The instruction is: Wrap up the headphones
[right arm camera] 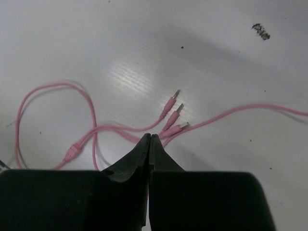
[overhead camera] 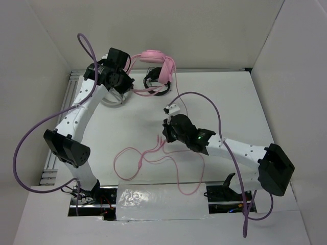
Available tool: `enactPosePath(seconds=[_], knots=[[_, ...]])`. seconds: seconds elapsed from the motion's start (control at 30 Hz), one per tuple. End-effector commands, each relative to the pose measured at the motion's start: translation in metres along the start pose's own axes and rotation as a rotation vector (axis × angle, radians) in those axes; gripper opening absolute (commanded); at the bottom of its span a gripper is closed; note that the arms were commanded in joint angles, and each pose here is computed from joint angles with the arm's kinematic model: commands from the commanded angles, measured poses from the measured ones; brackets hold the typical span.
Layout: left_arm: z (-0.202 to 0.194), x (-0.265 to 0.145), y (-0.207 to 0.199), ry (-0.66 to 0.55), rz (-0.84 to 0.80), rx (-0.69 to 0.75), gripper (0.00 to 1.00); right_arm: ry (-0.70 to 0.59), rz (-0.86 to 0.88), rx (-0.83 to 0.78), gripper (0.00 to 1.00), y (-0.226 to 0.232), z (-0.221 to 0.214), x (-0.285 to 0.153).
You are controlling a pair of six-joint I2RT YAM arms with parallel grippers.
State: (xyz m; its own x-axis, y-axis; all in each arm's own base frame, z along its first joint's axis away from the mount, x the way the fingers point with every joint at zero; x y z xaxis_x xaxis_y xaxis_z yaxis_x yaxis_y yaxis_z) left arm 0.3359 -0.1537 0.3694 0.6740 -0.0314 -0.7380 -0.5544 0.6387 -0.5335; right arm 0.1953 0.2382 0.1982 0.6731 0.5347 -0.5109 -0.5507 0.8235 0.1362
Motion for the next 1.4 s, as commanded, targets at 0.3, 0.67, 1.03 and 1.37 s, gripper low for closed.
enactPosePath(seconds=[0.3, 0.67, 1.03, 1.37], knots=[[0.043, -0.113, -0.041, -0.217, -0.508, 0.048, 0.00, -0.273, -0.165, 0.092, 0.79, -0.031, -0.016, -0.041], [0.058, -0.192, -0.051, -0.311, -0.814, 0.108, 0.00, -0.588, -0.085, 0.077, 1.00, -0.055, -0.004, -0.051], [0.060, -0.226, -0.046, -0.345, -0.909, 0.118, 0.00, -0.509, 0.091, -0.014, 1.00, -0.036, -0.006, 0.005], [0.061, -0.238, -0.042, -0.394, -0.926, 0.117, 0.00, -0.417, 0.304, -0.026, 0.90, -0.006, -0.016, 0.034]])
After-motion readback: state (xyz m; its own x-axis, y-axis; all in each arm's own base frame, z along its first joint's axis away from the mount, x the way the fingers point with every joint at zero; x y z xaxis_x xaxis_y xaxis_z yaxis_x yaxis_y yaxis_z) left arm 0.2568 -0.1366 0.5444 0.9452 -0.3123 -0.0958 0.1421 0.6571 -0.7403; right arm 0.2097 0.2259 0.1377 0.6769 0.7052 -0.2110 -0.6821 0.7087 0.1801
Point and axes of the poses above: each gripper's point midway between its finger pads, its own x axis out along the fingers, its own y axis along the line the jaws close on, z = x × y, the point moved 10 cm from there along -x, back along the fingers, and after that the axes turned 5 degrees about -x, right-handed, at the moved point
